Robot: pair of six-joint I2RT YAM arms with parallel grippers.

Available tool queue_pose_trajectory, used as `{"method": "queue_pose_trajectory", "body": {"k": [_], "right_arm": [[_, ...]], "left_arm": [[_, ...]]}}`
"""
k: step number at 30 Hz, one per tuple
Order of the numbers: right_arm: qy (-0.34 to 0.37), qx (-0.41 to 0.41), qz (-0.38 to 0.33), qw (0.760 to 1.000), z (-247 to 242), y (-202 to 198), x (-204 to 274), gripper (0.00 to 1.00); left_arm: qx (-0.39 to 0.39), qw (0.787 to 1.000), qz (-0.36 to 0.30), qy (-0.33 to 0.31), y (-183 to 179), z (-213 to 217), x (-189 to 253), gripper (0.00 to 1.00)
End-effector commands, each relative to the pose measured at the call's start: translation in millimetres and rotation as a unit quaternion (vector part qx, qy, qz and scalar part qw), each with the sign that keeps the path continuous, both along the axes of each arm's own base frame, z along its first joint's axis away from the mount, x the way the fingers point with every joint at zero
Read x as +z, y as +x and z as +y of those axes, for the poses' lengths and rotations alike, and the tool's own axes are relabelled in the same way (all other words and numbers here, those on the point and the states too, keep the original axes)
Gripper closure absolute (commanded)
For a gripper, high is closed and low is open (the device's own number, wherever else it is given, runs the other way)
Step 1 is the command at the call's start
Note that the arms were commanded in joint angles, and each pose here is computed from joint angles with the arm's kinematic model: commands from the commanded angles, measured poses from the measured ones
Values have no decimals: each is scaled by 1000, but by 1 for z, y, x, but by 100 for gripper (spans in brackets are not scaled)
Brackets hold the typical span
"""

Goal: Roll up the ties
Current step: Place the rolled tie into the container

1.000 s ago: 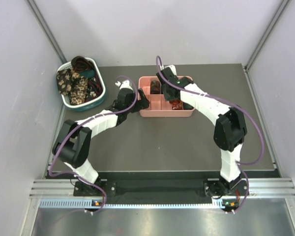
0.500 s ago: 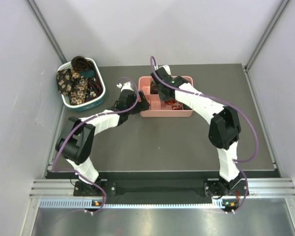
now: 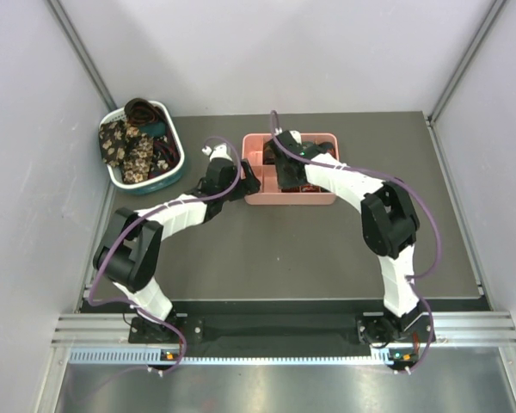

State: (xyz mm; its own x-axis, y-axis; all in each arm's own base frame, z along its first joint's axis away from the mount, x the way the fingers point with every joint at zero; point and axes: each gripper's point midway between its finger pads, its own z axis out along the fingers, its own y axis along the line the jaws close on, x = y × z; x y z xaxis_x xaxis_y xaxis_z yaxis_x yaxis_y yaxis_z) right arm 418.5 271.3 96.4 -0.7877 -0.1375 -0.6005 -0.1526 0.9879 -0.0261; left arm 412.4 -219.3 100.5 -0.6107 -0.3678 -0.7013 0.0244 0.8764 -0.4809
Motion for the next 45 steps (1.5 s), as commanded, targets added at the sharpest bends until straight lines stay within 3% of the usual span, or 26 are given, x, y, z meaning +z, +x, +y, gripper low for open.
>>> {"method": "queue_pose_trajectory", "body": {"k": [1, 13, 15, 16, 24, 25, 30, 32, 39, 45], "right_arm": [[56, -26, 19, 998, 0, 4, -14, 100], [66, -45, 75, 994, -27, 3, -65, 100], [69, -43, 58, 995, -28, 3, -51, 88], [69, -44, 49, 995, -30, 4, -45, 77], [71, -42, -5, 997, -33, 14, 10, 67], [71, -37, -6, 997, -31, 14, 11, 60], [71, -30, -8, 997, -26, 15, 18, 50], [71, -29, -9, 997, -24, 15, 20, 41], [67, -25, -30, 997, -22, 20, 38, 43], [64, -10, -53, 997, -14, 24, 63, 32]], "left_arm": [[2, 999, -36, -14, 5, 0, 21, 10], [-2, 999, -38, -10, 3, 1, 21, 11], [-3, 999, -41, -11, 3, 1, 23, 11], [-3, 999, -43, -11, 3, 1, 25, 11], [-4, 998, -57, -5, 3, 3, 41, 10], [-5, 998, -59, -5, 3, 3, 43, 10], [-5, 998, -65, -1, 4, 4, 51, 10], [-5, 998, -66, 3, 3, 5, 52, 10], [-6, 997, -71, 9, 3, 8, 57, 10], [-12, 997, -77, 9, 0, 8, 64, 10]]}}
